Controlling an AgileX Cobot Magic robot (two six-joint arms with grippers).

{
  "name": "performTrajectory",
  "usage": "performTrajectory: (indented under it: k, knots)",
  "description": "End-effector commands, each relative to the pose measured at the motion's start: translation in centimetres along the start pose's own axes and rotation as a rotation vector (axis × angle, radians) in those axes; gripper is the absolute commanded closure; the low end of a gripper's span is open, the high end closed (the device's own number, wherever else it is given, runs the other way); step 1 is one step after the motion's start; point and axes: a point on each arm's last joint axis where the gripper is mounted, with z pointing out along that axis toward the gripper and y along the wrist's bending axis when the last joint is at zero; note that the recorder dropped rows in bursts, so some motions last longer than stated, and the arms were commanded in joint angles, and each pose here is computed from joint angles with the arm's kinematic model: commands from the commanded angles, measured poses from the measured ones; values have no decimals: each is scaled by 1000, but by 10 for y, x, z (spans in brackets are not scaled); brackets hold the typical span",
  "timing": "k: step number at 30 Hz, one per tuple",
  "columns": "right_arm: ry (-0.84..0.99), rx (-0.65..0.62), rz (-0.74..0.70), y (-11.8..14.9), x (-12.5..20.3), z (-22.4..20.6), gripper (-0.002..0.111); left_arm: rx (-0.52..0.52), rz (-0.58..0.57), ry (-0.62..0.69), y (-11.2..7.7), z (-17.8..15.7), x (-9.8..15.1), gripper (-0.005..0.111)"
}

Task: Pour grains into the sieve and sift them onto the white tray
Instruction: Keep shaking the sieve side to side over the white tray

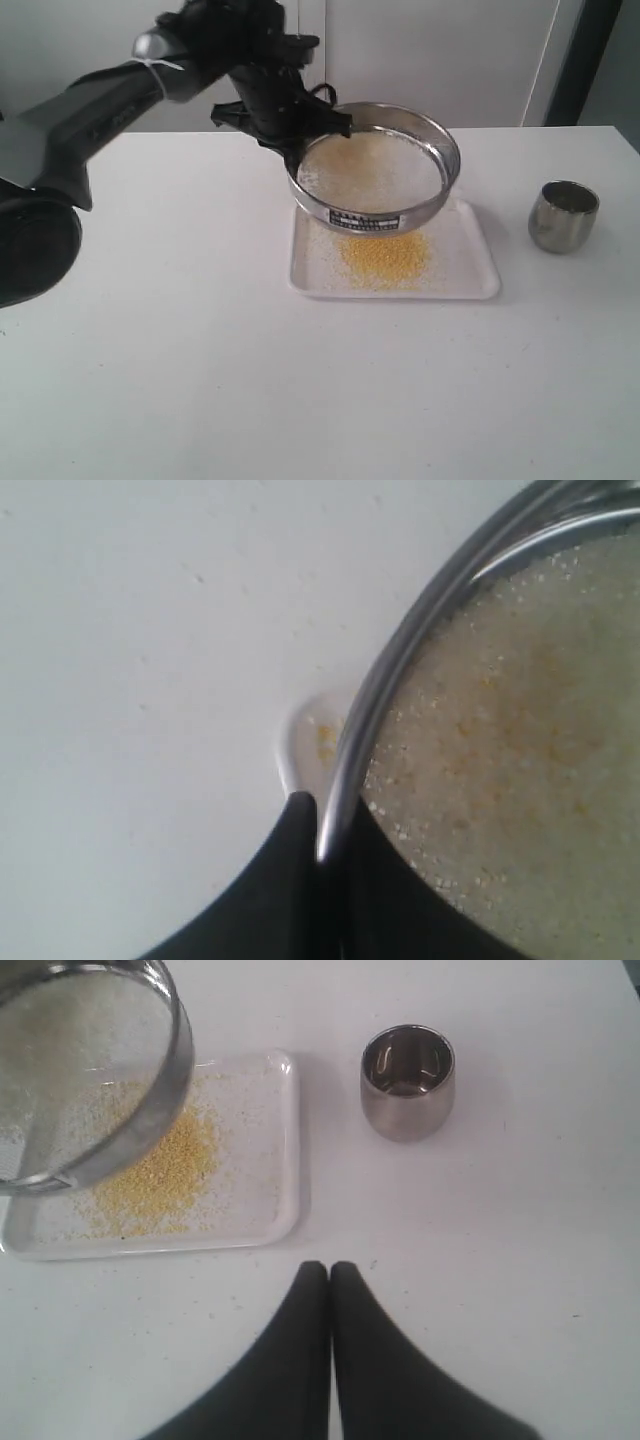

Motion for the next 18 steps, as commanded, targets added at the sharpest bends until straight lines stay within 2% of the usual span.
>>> performTrajectory:
  k: [1,3,4,6,7,8,9,10,11,12,14,15,16,18]
  knots:
    - [-16,4,3,-1,-1,-1,108,-15,138,-19,-41,12,13,107]
    - [-16,4,3,-1,-1,-1,108,-129,161,-63,-37,2,9,107]
    - [-16,4,3,-1,-1,-1,108,-151,135,-81,-27,-5,3,107]
    - [-16,4,3,-1,-1,-1,108,-153,38,-99,-1,-20,-8,107]
    - [-16,4,3,-1,-1,-1,108,-116,-28,-89,7,-21,-10,107]
    - [-16,4,3,-1,-1,-1,108,-45,-40,-72,4,-19,-9,107]
    - [-16,4,3,-1,-1,-1,108,60,-7,-46,-9,-9,-5,107]
    - [-18,4,3,-1,-1,-1,108,110,35,-37,-23,-4,0,107]
    - [-18,4,3,-1,-1,-1,108,118,81,-29,-39,4,7,107]
    - [-18,4,3,-1,-1,-1,108,74,141,-30,-50,9,12,107]
    - [-18,4,3,-1,-1,-1,108,-87,217,-48,-53,7,15,107]
    - [-18,4,3,-1,-1,-1,108,-164,175,-71,-45,0,11,107]
    - [-18,4,3,-1,-1,-1,108,-186,137,-91,-33,-7,5,107]
    - [-18,4,3,-1,-1,-1,108,-159,48,-132,-10,-24,-9,107]
